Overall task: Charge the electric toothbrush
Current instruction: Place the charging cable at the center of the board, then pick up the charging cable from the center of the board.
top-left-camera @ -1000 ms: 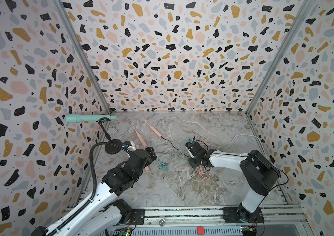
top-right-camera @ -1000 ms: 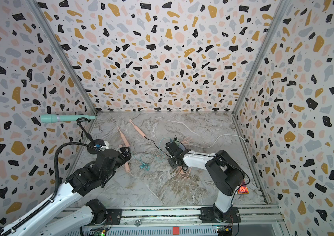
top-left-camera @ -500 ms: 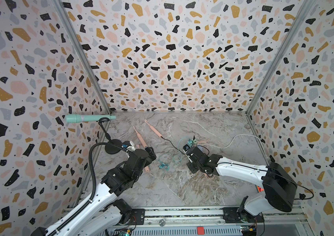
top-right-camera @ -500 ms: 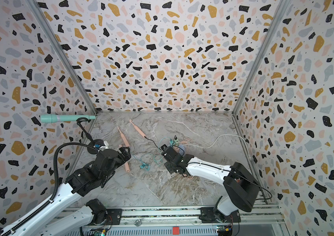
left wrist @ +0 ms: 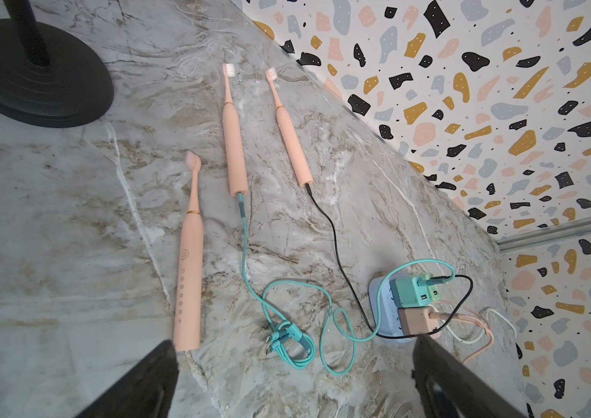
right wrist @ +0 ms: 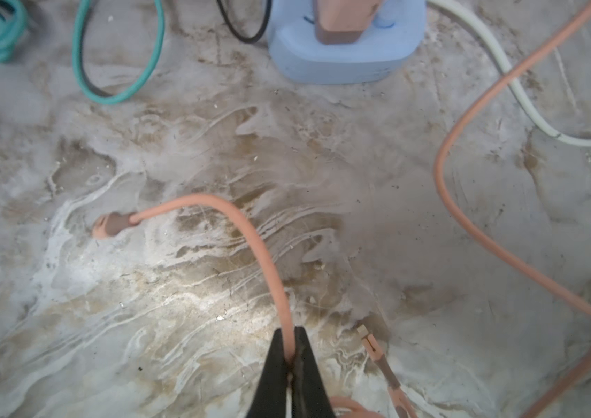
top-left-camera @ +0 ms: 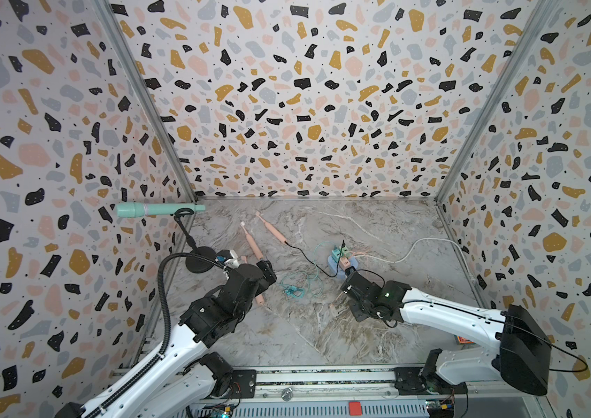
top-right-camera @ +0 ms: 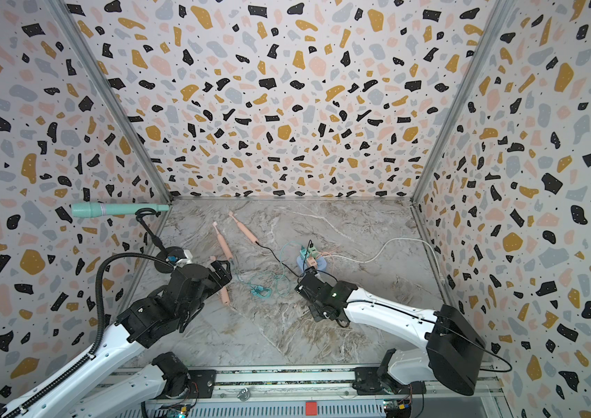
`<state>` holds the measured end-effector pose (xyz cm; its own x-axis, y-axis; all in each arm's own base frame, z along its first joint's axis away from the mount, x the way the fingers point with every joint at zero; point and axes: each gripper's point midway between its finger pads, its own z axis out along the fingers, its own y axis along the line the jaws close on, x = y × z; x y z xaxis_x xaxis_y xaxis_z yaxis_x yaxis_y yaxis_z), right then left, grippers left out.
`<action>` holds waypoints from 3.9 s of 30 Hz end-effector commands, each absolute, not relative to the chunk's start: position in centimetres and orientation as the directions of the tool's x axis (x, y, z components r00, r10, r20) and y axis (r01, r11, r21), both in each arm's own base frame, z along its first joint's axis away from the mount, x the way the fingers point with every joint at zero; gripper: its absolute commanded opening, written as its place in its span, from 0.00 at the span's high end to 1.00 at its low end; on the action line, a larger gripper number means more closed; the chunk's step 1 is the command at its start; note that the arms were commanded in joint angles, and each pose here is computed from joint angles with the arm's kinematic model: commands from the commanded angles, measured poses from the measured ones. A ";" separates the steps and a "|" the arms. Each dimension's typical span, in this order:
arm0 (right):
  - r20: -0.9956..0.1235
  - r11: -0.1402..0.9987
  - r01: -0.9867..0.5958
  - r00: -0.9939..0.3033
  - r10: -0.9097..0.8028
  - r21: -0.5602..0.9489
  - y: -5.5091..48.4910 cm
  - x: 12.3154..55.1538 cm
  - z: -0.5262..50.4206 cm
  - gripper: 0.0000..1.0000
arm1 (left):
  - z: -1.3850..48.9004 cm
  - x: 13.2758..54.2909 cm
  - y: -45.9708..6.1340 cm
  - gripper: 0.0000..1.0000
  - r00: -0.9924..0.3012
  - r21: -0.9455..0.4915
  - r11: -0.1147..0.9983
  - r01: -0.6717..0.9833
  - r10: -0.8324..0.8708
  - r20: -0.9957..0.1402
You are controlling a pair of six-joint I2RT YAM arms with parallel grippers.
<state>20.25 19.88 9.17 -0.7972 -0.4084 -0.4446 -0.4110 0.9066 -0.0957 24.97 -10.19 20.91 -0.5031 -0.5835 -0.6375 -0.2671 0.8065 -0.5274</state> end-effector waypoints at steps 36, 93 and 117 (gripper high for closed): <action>-0.149 0.873 -0.461 -0.886 -0.440 0.161 20.3 6.2 6.0 0.41 | 19.7 24.7 -10.5 0.00 -0.534 -0.540 0.803 -0.252 -0.580 -0.615; -0.364 0.458 -0.259 -0.918 0.158 0.850 36.7 22.3 27.1 1.00 | 25.7 18.7 -22.9 0.59 -0.674 -0.826 0.258 0.502 -0.482 -0.560; -0.400 0.459 -0.288 -0.901 0.168 0.840 36.1 22.1 28.3 1.00 | 25.1 19.1 -22.1 1.00 -0.654 -0.806 0.348 0.479 -0.471 -0.591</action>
